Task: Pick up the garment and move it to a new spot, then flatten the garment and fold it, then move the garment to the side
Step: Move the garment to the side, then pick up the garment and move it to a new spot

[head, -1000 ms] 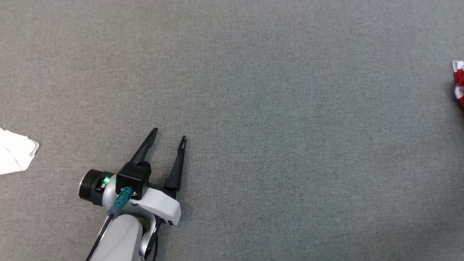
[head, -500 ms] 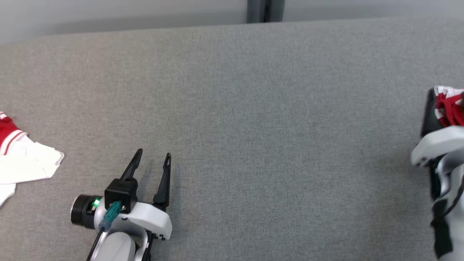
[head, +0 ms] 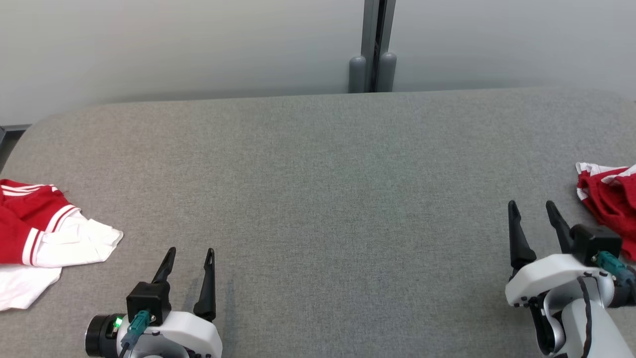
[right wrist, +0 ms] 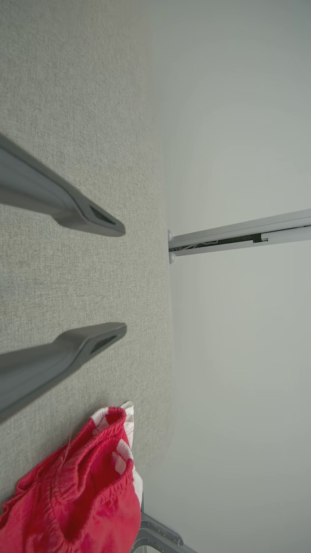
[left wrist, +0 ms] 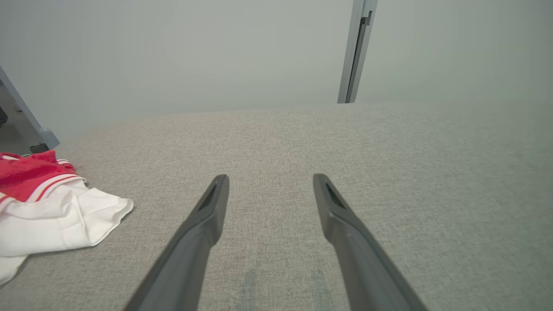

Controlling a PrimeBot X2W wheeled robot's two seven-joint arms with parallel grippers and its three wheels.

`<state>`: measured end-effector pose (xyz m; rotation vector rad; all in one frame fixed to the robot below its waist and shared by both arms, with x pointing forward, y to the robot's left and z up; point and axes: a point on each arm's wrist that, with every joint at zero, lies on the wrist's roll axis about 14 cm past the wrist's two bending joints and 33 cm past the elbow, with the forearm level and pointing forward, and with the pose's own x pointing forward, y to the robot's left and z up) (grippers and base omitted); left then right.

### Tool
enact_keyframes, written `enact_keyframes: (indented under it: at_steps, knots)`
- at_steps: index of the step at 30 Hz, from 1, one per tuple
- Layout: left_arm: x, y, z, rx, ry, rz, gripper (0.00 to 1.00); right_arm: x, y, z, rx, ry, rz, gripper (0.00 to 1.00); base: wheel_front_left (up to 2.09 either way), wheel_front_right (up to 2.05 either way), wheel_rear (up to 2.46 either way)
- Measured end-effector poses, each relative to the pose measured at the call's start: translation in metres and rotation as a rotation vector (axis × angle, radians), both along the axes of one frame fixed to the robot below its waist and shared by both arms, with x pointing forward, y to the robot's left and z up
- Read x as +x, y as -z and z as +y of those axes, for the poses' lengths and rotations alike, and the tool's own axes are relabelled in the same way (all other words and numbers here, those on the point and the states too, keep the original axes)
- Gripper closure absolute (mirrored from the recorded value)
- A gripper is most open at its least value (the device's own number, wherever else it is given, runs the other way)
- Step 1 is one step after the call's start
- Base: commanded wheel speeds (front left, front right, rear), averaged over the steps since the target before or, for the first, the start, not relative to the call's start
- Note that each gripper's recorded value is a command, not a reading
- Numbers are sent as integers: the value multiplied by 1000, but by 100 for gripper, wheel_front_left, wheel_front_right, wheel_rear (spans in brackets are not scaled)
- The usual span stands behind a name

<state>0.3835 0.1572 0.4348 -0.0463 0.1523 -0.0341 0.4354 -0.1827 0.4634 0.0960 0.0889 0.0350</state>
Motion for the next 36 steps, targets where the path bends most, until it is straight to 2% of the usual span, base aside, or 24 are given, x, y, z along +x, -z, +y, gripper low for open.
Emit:
enact_keyframes:
  at_steps: [8,18,27,36]
  knots:
    - [-21,-9,17,5,-55,-24,0,-26,-11,23,16,-69,-38,0,0,0,0]
    - [-38,-10,26,3,-88,-31,0,-52,-13,26,40,-74,-51,0,0,0,0]
    - [-44,-12,32,6,-106,-41,0,-58,-16,24,55,-67,-66,0,0,0,0]
    - [-47,-11,39,-2,-134,-37,0,-53,-12,39,56,-110,-52,0,0,0,0]
